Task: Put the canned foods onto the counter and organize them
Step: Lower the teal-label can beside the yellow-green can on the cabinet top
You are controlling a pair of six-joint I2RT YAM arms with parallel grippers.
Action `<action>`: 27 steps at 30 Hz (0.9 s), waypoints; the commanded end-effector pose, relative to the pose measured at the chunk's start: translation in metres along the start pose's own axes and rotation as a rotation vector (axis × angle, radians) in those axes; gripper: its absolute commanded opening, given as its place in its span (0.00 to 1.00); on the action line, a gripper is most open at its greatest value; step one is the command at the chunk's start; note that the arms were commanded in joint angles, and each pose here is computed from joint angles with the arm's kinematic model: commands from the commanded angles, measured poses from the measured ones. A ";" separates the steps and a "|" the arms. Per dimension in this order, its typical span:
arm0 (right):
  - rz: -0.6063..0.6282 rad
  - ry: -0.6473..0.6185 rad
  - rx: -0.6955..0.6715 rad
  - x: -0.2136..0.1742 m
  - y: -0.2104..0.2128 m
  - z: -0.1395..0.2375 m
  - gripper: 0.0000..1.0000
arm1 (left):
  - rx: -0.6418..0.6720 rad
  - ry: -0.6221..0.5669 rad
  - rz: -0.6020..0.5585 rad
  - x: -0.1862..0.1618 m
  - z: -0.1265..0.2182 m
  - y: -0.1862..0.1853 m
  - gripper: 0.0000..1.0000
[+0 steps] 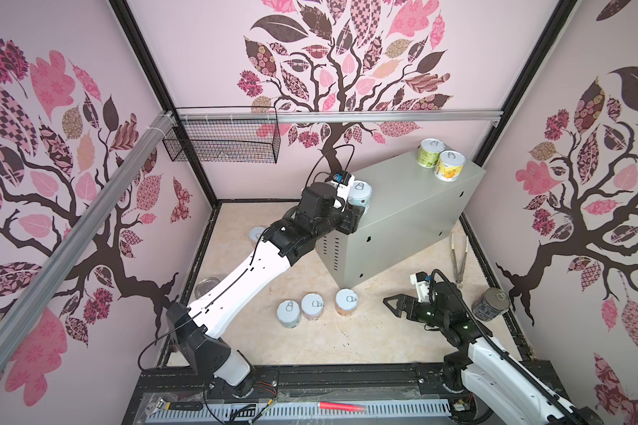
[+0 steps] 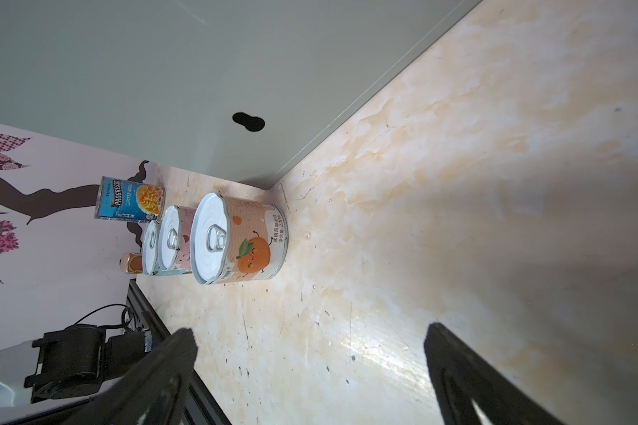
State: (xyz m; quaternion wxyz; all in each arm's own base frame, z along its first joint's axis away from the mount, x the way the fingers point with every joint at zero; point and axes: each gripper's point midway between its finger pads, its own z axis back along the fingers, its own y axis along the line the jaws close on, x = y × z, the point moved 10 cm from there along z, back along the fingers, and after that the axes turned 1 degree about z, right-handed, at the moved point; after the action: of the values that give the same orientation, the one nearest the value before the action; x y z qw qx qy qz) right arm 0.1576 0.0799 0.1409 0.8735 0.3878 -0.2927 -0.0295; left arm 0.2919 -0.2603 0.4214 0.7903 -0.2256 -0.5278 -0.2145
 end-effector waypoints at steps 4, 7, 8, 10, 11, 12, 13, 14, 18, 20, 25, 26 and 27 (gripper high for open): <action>0.017 -0.008 0.012 0.002 0.003 0.001 1.00 | -0.023 -0.002 -0.027 0.010 -0.031 -0.006 0.65; 0.016 -0.006 0.012 0.002 0.003 0.001 1.00 | -0.017 0.004 -0.033 0.011 -0.051 -0.003 0.65; 0.017 -0.006 0.012 0.002 0.003 0.001 1.00 | -0.024 0.003 -0.029 0.012 -0.058 -0.002 0.64; 0.016 -0.002 0.011 0.002 0.003 0.000 1.00 | -0.037 -0.015 -0.021 0.017 -0.067 -0.001 0.64; 0.014 0.000 0.010 0.002 0.002 0.000 1.00 | -0.044 -0.024 -0.020 0.020 -0.072 0.000 0.64; 0.013 0.003 0.010 0.002 0.002 -0.001 1.00 | -0.050 -0.028 -0.021 0.021 -0.077 0.000 0.64; 0.012 0.005 0.010 0.002 0.002 -0.001 1.00 | -0.058 -0.032 -0.022 0.021 -0.084 0.001 0.64; 0.012 0.007 0.011 0.002 0.002 -0.002 1.00 | -0.066 -0.036 -0.024 0.023 -0.089 0.001 0.64; 0.008 0.014 0.011 0.001 0.001 -0.002 1.00 | -0.103 -0.048 -0.016 0.026 -0.109 0.006 0.63; 0.006 0.017 0.011 0.001 0.001 -0.003 1.00 | -0.130 -0.055 -0.010 0.028 -0.118 0.010 0.63; 0.001 0.029 0.010 0.000 -0.001 -0.005 1.00 | -0.198 -0.074 -0.032 0.028 -0.138 0.012 0.63; 0.002 0.029 0.011 0.000 -0.001 -0.005 1.00 | -0.211 -0.079 -0.037 0.028 -0.141 0.013 0.63; 0.001 0.032 0.009 0.000 -0.001 -0.006 1.00 | -0.220 -0.082 -0.040 0.028 -0.145 0.014 0.62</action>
State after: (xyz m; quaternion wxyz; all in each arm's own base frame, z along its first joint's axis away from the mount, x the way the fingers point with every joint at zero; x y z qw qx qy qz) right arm 0.1604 0.0823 0.1376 0.8744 0.3950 -0.2807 -0.0258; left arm 0.4064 -0.3280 0.4117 0.7346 -0.2906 -0.5579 -0.2544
